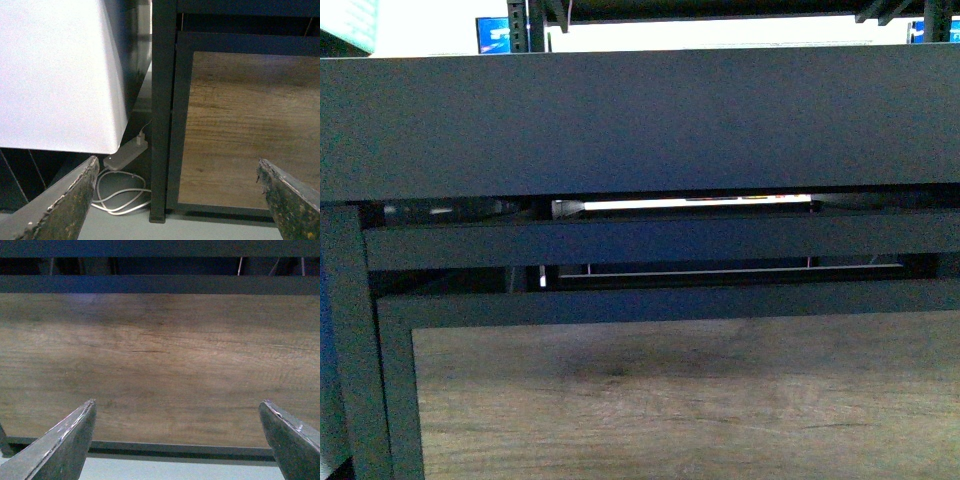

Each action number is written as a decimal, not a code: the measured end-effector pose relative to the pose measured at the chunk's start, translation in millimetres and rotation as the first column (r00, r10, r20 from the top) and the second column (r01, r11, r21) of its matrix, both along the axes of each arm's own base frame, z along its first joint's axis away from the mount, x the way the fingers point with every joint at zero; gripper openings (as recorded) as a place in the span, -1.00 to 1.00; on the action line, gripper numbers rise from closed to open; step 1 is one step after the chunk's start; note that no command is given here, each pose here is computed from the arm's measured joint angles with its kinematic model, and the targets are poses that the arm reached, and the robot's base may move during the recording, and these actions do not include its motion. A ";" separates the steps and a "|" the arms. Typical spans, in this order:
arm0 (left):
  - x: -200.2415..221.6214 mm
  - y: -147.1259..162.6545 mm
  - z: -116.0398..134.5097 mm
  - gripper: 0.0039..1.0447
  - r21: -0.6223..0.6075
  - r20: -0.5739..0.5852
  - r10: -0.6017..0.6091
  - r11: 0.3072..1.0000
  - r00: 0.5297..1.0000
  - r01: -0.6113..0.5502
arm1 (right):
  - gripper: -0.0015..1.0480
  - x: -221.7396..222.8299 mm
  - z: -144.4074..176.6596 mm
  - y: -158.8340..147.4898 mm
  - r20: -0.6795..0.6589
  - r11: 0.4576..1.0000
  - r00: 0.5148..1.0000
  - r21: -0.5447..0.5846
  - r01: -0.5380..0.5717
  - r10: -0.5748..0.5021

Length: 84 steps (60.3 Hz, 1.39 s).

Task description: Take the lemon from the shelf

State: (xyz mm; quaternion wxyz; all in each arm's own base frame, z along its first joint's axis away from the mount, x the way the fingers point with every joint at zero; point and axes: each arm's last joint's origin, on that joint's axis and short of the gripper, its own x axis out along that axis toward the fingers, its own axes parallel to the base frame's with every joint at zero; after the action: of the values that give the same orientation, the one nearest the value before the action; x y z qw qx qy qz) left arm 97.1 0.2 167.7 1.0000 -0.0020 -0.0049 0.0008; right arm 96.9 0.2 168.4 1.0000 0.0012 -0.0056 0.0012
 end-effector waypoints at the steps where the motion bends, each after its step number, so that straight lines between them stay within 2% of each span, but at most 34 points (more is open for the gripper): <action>1: 0.0 0.0 0.0 0.85 0.000 0.000 0.001 1.000 1.000 -0.001 | 0.86 0.0 0.0 0.0 0.000 1.000 1.000 0.000 0.000 0.000; 84: 0.0 0.0 0.0 0.85 0.000 0.000 0.001 1.000 1.000 -0.001 | 0.86 0.0 0.0 0.0 0.000 1.000 1.000 0.000 0.000 0.000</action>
State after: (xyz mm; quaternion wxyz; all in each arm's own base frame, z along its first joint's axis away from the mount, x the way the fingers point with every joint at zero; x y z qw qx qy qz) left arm 97.1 0.2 167.8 1.0000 -0.0020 -0.0051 0.0011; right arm 96.9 0.2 168.4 1.0000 0.0012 -0.0054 0.0010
